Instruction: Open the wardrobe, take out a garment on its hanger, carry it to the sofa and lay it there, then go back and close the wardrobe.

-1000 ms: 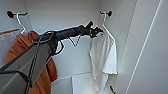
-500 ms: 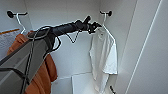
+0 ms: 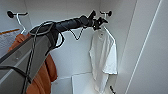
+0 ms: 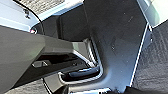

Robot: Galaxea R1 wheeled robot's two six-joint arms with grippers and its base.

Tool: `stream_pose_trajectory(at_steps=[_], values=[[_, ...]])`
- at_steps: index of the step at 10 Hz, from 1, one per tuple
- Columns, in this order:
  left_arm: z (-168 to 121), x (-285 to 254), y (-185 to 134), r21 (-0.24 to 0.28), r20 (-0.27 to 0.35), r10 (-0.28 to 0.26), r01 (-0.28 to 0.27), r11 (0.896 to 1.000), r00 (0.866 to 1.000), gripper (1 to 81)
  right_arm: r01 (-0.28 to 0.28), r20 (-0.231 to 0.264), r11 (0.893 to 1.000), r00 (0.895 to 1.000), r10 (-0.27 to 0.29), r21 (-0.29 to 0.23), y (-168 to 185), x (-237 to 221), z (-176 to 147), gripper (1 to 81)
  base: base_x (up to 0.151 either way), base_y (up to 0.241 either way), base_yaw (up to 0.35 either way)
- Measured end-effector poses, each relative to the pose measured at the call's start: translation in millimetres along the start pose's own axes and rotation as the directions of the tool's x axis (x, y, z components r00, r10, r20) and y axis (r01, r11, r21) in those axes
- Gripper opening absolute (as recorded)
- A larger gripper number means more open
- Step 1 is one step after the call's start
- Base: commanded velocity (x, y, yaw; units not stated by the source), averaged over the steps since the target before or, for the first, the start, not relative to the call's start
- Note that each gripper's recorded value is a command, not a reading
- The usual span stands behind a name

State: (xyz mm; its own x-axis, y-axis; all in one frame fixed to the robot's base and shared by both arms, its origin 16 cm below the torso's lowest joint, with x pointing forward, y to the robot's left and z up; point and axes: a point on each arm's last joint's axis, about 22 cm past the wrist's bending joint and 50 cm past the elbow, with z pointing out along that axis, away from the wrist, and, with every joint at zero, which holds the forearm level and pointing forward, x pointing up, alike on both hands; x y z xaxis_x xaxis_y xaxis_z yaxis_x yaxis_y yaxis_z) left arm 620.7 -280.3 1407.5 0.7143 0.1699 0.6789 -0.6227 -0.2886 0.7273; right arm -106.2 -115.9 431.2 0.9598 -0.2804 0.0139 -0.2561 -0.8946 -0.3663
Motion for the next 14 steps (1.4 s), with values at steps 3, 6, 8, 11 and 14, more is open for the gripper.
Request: stream_pose_trajectory(at_steps=[3,6,8,11,14], values=[[16,-20,13,-0.025,0.017,-0.004,0.005,1.0,1.0,81.1,0.0,0.0,1.0,1.0,0.0,0.0,0,0,0,81.1,0.0,0.0,0.0],[24,-31,11,-0.033,0.021,-0.017,0.018,0.999,1.0,81.1,-0.001,0.0,1.0,1.0,0.001,0.0,0,0,0,81.1,0.0,0.0,0.0],[25,-28,6,-0.04,-0.002,-0.029,0.029,0.999,1.0,81.1,-0.002,0.0,1.0,1.0,0.002,0.0,0,0,0,81.1,0.0,0.0,0.0],[30,-41,13,-0.081,-0.001,-0.077,0.077,0.994,0.997,1.0,-0.004,0.0,1.0,1.0,0.004,0.001,-1,0,0,81.1,0.0,0.0,0.0],[24,-40,14,-0.095,-0.002,-0.074,0.074,0.993,0.997,1.0,-0.005,0.0,1.0,1.0,0.005,0.002,-1,0,0,81.1,0.0,0.0,0.0]])
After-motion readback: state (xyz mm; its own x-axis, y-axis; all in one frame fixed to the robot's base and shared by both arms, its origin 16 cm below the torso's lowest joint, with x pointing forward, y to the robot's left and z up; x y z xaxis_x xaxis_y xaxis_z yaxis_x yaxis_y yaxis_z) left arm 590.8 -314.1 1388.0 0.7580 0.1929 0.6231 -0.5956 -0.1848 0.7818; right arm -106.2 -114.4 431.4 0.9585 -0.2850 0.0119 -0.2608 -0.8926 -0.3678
